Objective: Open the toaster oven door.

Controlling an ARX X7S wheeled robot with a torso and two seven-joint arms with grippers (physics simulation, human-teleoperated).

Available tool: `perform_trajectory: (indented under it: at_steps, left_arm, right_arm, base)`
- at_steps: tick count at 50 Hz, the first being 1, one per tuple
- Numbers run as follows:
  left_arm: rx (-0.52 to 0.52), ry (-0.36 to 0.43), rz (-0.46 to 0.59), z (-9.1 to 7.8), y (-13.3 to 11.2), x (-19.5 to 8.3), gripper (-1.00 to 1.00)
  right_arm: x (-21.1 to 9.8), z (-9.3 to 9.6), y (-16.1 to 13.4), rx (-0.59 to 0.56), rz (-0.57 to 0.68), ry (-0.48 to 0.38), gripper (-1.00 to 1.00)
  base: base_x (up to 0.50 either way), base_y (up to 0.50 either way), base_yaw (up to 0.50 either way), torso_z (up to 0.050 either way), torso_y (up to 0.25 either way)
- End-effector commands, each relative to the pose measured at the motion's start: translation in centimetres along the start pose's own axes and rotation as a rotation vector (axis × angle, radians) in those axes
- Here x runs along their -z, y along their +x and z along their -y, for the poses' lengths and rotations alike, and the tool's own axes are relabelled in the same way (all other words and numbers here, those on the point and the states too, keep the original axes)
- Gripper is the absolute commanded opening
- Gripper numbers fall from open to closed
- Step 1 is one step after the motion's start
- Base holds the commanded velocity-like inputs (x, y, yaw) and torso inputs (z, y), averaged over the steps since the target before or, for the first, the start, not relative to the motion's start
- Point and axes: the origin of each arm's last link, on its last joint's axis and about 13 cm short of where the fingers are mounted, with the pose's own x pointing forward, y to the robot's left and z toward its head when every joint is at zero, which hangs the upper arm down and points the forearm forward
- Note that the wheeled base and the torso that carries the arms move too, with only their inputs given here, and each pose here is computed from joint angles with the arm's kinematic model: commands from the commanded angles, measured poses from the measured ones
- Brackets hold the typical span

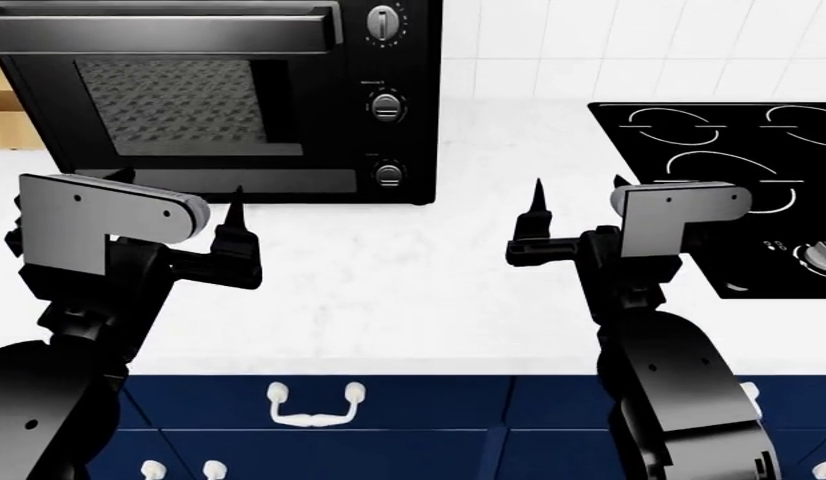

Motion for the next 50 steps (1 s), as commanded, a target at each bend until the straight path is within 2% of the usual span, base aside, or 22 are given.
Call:
perform_trajectory:
  at_steps: [1,6,10,13,15,18,22,26,30,35,43,50]
  left_arm:
    - [0.006,0.039,-0.001,-0.2,-0.1,-0.3,1.0]
    - [0.016,0.112,0.002,-0.5,-0.1,-0.4,1.0]
    - [0.024,0.302,0.023,-1.3,0.1,-1.4,1.0]
    - [0.024,0.362,0.029,-1.6,0.2,-1.8,1.0]
    - [0.042,0.593,0.042,-2.9,0.4,-3.8,1.0]
    - [0.072,0.815,0.044,-3.9,0.7,-5.4,1.0]
    - [0.128,1.04,0.04,-4.7,1.0,-7.0,1.0]
    - [0.173,1.181,0.032,-5.4,1.3,-8.6,1.0]
    - [0.219,1.279,0.022,-5.9,1.3,-9.8,1.0]
    - [0.238,1.361,-0.012,-6.7,1.6,-10.8,1.0]
    - [0.238,1.409,-0.071,-7.3,3.1,-12.5,1.0]
    - [0.233,1.427,-0.074,-7.0,4.9,-13.0,1.0]
  right_arm:
    - [0.2,-0.1,-0.2,-0.006,-0.006,0.009,1.0]
    - [0.3,-0.1,-0.3,-0.009,-0.003,0.021,1.0]
    - [0.4,-0.1,-0.4,-0.012,-0.006,0.023,1.0]
    - [0.4,-0.1,-0.3,-0.013,-0.006,0.024,1.0]
    - [0.4,-0.3,-0.3,-0.023,-0.007,0.032,1.0]
    - [0.4,-0.3,-0.3,-0.031,-0.006,0.039,1.0]
    - [0.4,-0.3,-0.3,-0.033,-0.005,0.047,1.0]
    - [0.4,-0.2,-0.3,-0.034,-0.004,0.053,1.0]
    - [0.3,-0.2,-0.3,-0.038,-0.003,0.06,1.0]
    - [0.2,-0.2,-0.3,-0.04,0.002,0.065,1.0]
    - [0.0,-0.3,-0.3,-0.045,0.008,0.069,1.0]
    - [0.1,-0.2,-0.4,-0.045,0.01,0.073,1.0]
  base:
    - [0.33,0.0,0.0,0.0,0.0]
    - [0.0,0.0,0.0,0.0,0.0]
    - [0.0,0.0,0.0,0.0,0.0]
    - [0.0,0.0,0.0,0.0,0.0]
    - [0.0,0.0,0.0,0.0,0.0]
    - [0.0,0.0,0.0,0.0,0.0]
    - [0.0,0.0,0.0,0.0,0.0]
    - [0.0,0.0,0.0,0.0,0.0]
    - [0.0,0.0,0.0,0.0,0.0]
    - [0.0,0.0,0.0,0.0,0.0]
    - [0.0,0.0,0.0,0.0,0.0]
    - [0.0,0.0,0.0,0.0,0.0]
